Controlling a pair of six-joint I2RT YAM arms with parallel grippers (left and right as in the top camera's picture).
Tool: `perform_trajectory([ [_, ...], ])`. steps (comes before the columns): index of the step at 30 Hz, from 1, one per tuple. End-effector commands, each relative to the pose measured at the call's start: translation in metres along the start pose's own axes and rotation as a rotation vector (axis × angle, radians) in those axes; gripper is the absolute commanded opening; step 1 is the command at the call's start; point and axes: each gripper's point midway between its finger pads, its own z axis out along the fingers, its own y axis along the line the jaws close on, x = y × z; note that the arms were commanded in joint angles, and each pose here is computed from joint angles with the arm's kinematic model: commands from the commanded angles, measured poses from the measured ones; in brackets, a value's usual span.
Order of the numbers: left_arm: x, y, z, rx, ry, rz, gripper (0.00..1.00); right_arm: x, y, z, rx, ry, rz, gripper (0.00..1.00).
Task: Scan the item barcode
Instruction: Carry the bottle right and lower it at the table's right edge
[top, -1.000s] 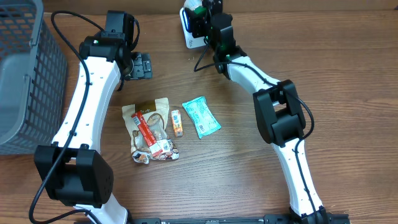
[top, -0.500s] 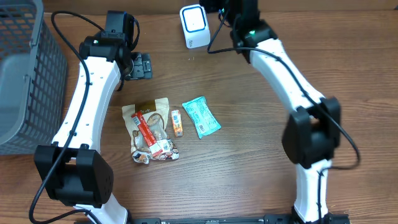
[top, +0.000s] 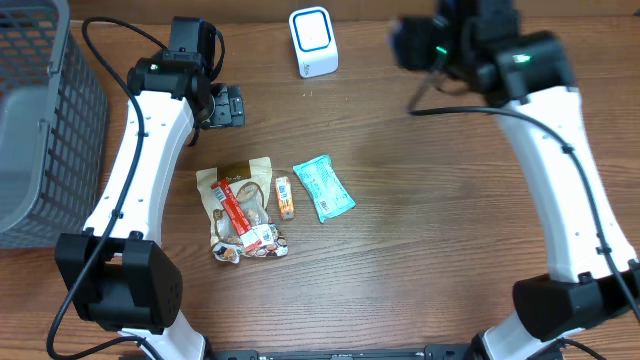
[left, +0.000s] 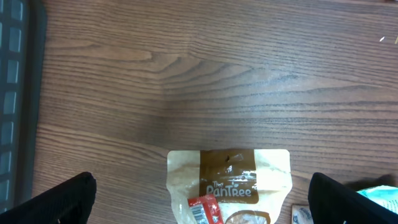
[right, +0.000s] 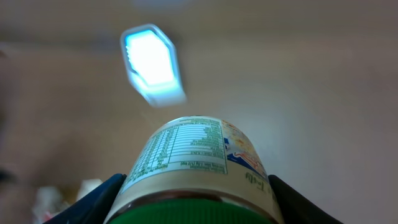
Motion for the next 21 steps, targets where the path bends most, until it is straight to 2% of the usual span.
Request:
perform_trajectory([
  [1,-0.007,0.002,-0.010,-0.004,-0.033,-0.008,1.00,0.039,-0.059,0.005,0.135,0.176,0.110,0.08],
  [4,-0.007,0.002,-0.010,-0.004,-0.033,-0.008,1.00,0.094,-0.114,0.009,0.285,0.377,0.279,0.08],
  [7,-0.007,0.002,-0.010,-0.004,-0.033,-0.008,1.00,0.134,-0.159,0.020,0.367,0.477,0.407,0.08],
  [12,-0.007,0.002,-0.010,-0.004,-0.033,-0.008,1.00,0.188,-0.235,0.043,0.462,0.495,0.641,0.08],
  [21,-0.007,0.002,-0.010,-0.004,-0.033,-0.008,1.00,0.258,-0.308,0.053,0.537,0.473,0.854,0.10],
])
